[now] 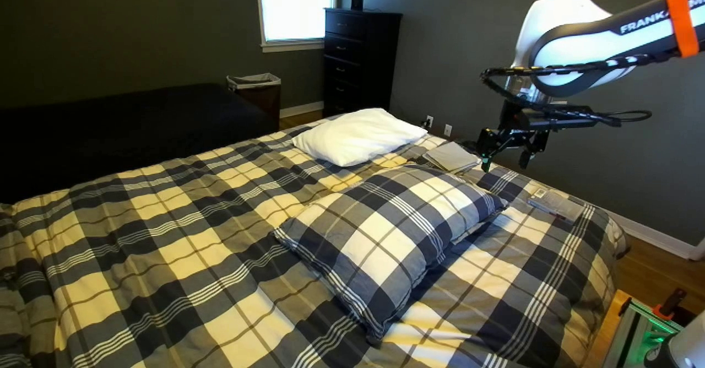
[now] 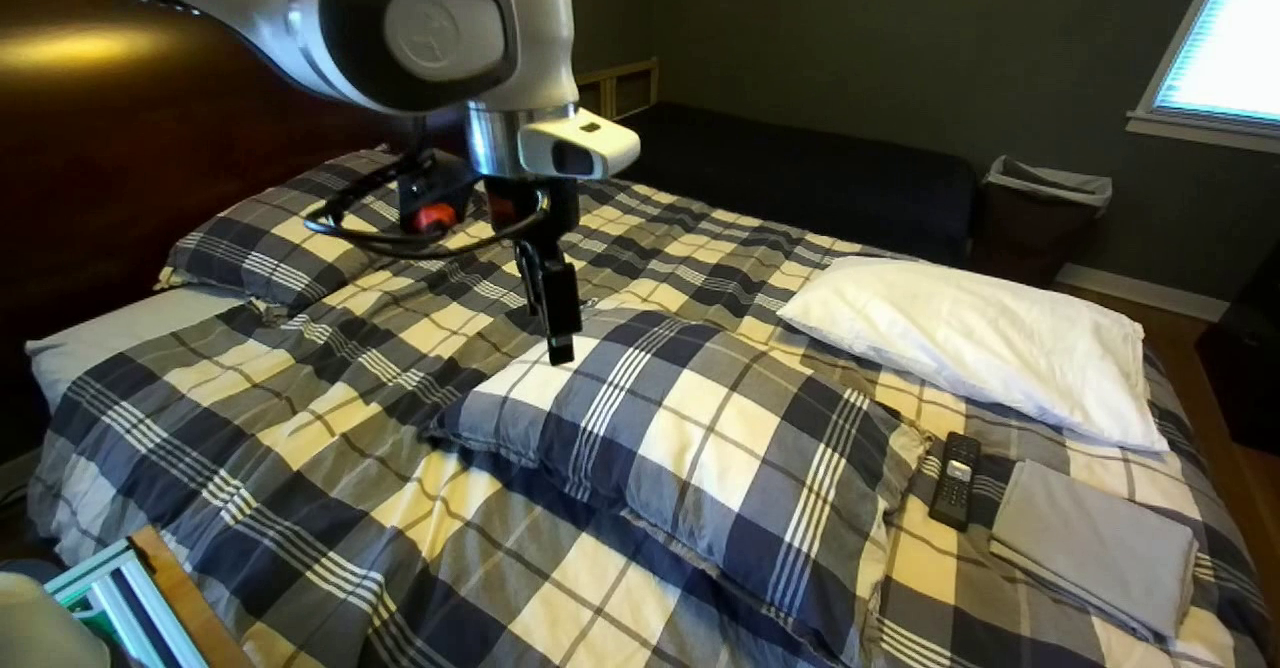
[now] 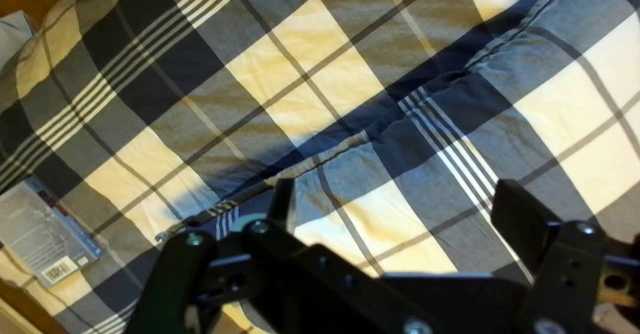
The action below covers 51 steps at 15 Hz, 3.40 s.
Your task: Flip the pillow
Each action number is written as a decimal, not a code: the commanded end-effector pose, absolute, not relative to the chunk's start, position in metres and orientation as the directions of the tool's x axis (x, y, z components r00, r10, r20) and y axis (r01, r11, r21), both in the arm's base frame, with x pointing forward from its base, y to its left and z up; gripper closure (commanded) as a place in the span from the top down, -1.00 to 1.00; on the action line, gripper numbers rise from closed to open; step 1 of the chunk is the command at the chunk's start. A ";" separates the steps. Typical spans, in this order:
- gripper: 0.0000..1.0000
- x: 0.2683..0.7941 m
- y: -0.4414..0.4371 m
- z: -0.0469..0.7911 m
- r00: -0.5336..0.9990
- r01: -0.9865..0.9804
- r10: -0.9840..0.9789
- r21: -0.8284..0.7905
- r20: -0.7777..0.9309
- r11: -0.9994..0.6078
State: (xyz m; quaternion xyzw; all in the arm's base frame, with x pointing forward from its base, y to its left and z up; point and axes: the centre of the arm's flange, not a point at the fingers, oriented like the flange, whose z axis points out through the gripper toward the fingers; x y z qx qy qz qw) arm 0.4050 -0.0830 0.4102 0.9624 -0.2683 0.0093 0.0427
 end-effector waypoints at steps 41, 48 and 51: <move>1.00 0.446 -0.170 0.061 0.624 -0.722 -0.781 -0.359 0.030 -0.591; 0.01 0.452 -0.166 0.049 0.632 -0.712 -0.775 -0.391 0.005 -0.583; -0.43 0.456 -0.165 0.063 0.641 -0.699 -0.768 -0.404 0.014 -0.590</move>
